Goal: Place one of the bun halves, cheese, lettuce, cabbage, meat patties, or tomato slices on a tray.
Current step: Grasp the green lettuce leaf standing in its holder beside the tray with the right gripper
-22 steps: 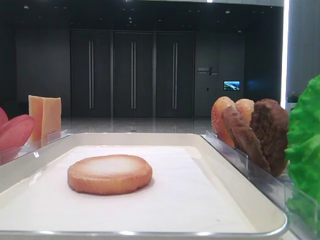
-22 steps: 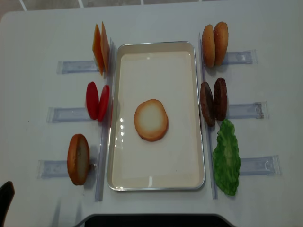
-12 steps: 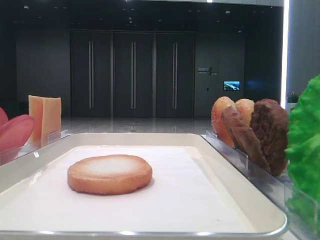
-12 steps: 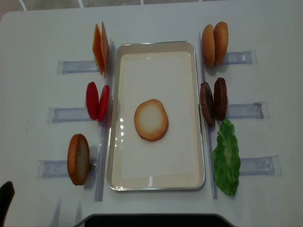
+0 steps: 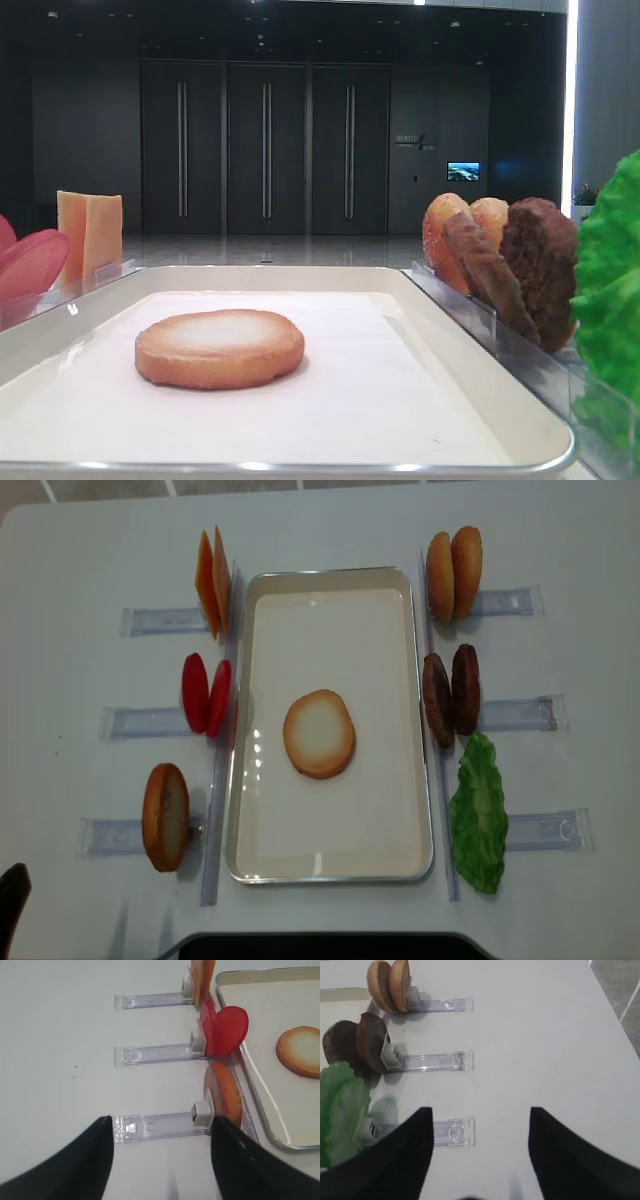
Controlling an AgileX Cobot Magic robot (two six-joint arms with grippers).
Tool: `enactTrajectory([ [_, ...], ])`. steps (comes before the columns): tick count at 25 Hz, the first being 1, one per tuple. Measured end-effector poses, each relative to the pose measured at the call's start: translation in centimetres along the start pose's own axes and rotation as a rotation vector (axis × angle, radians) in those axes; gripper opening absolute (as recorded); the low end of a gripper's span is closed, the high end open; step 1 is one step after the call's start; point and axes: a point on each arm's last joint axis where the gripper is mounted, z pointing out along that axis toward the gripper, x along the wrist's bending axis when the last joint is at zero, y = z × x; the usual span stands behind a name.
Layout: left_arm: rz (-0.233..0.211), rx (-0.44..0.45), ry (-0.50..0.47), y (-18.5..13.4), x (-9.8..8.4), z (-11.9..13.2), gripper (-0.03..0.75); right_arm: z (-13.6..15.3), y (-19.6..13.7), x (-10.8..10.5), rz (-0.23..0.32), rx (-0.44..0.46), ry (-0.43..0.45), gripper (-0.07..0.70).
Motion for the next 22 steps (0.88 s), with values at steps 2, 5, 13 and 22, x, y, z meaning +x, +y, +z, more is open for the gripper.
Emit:
enactTrajectory([
  [2, 0.000, 0.000, 0.000, 0.0, 0.0, 0.0, 0.471, 0.0, 0.0, 0.0, 0.007, -0.001, 0.004, 0.402],
  [5, 0.000, 0.000, 0.000, 0.0, 0.0, 0.0, 0.471, 0.8, 0.6, -0.2, 0.059, 0.062, -0.027, 0.402],
  [13, 0.000, 0.000, 0.000, 0.0, 0.0, 0.0, 0.471, 9.7, 7.6, -0.6, 0.050, 0.569, -0.085, 0.402],
  [22, 0.000, 0.000, 0.000, 0.0, 0.0, 0.0, 0.471, 15.5, 12.8, 0.3, 0.073, 0.770, -0.010, 0.402],
])
